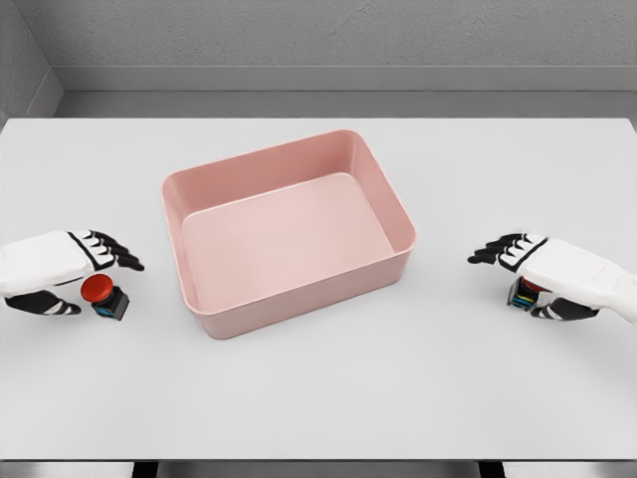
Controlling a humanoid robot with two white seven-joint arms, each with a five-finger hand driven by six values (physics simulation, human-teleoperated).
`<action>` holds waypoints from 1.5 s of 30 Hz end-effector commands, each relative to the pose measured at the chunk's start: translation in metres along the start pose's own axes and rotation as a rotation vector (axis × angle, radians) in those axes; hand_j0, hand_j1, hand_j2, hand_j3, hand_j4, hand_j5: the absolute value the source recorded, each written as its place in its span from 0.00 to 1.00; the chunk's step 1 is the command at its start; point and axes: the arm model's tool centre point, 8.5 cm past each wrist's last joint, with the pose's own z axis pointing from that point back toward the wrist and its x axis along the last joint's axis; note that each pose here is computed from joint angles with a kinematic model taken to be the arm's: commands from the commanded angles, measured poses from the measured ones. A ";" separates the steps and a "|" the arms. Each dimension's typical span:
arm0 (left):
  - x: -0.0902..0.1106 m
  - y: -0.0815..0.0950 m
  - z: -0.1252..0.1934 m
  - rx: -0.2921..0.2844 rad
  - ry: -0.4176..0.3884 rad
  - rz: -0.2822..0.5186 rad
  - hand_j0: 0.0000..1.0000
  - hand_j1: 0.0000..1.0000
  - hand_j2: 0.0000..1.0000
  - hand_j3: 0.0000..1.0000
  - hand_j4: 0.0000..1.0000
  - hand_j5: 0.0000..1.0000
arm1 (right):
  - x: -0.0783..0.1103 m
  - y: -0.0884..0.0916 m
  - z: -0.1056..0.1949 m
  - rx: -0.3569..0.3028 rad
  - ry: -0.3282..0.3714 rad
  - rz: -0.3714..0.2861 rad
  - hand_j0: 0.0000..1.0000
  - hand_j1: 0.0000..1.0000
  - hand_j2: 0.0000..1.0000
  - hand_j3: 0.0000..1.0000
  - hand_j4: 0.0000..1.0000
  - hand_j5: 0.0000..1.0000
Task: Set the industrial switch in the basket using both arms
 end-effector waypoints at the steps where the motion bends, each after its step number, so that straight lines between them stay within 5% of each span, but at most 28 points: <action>1: 0.002 0.001 -0.001 0.001 -0.006 0.001 0.82 0.82 0.82 0.82 0.82 0.82 | 0.000 0.001 0.000 0.002 -0.001 -0.005 0.96 0.96 0.96 0.96 0.96 0.96; 11: 0.006 -0.003 -0.002 -0.015 -0.019 0.005 0.77 0.77 0.77 0.77 0.77 0.77 | -0.008 0.013 0.001 0.033 0.033 -0.016 0.95 0.95 0.95 0.95 0.95 0.95; 18: 0.005 -0.005 -0.002 -0.039 -0.016 0.007 0.68 0.68 0.68 0.68 0.68 0.68 | -0.013 0.014 0.003 0.042 0.051 -0.010 0.54 0.54 0.54 0.54 0.54 0.54; 30: 0.003 -0.008 -0.001 -0.054 -0.008 0.013 0.50 0.50 0.50 0.50 0.50 0.50 | -0.013 0.010 0.004 0.032 0.049 -0.010 0.43 0.43 0.43 0.43 0.43 0.43; 39: 0.003 -0.003 -0.001 -0.042 -0.012 0.011 0.49 0.49 0.49 0.49 0.49 0.49 | -0.015 -0.023 -0.002 -0.035 0.040 0.042 0.42 0.42 0.42 0.42 0.42 0.42; 45: 0.003 0.006 0.002 -0.021 -0.016 0.011 0.49 0.49 0.49 0.49 0.49 0.49 | -0.007 -0.060 -0.025 -0.121 -0.010 0.095 0.42 0.42 0.42 0.42 0.42 0.42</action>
